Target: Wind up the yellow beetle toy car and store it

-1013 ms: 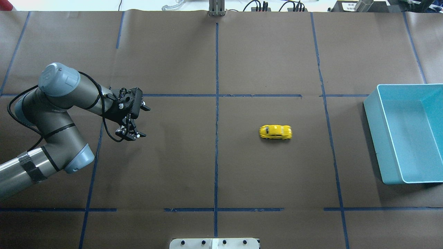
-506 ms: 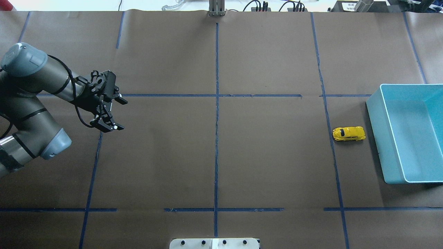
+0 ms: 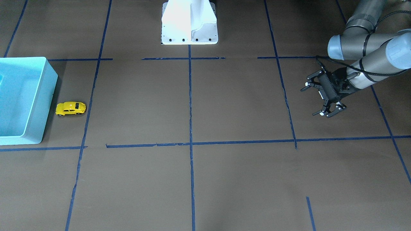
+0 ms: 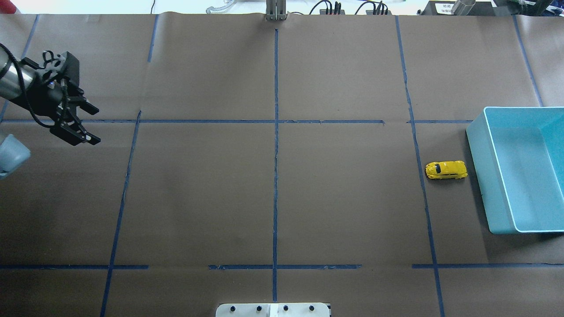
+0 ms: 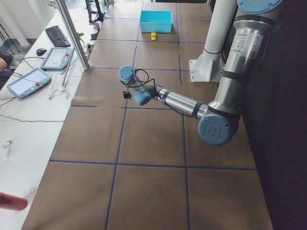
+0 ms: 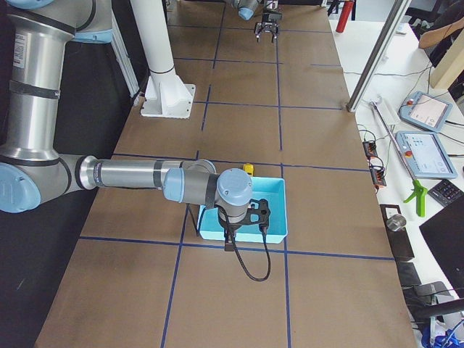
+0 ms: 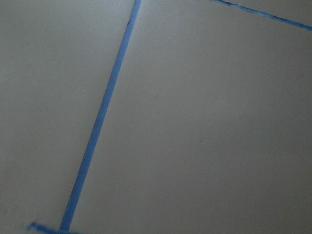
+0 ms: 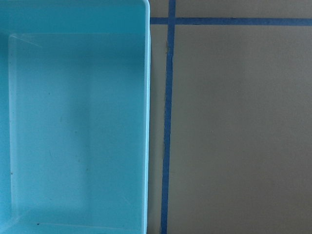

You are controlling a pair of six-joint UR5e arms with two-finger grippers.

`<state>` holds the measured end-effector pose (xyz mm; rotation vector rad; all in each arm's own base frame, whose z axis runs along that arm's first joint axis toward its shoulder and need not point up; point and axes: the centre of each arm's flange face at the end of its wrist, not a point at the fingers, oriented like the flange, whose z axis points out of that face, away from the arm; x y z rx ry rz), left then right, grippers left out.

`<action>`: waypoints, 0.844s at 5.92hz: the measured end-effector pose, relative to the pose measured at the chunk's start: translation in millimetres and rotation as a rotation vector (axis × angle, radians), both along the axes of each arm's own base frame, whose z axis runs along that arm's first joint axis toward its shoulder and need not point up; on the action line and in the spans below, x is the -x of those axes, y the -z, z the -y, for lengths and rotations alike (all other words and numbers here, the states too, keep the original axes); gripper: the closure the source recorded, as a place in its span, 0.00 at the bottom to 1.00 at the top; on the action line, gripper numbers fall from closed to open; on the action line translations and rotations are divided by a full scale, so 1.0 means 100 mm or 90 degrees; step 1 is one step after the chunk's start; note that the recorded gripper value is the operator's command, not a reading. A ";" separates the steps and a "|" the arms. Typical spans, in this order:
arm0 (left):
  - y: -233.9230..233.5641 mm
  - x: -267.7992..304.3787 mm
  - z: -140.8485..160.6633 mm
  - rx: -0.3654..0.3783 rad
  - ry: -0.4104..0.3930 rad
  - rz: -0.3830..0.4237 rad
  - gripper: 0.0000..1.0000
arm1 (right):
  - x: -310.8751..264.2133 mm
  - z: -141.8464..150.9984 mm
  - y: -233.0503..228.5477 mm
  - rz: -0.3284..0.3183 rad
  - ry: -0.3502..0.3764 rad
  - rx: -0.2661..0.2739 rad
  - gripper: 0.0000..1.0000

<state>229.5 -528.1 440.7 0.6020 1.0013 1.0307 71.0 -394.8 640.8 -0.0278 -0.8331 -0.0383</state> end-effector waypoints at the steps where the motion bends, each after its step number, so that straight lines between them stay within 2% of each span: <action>1: -0.15 0.38 0.03 0.071 0.044 0.041 0.00 | 0.01 0.00 0.02 0.006 0.000 -0.002 0.00; 3: -0.56 1.00 0.09 0.218 0.167 0.127 0.00 | 0.01 0.01 0.04 0.012 0.001 -0.006 0.00; 5: -0.86 1.51 0.08 0.311 0.268 0.201 0.00 | 0.02 0.06 0.17 0.019 0.004 -0.027 0.00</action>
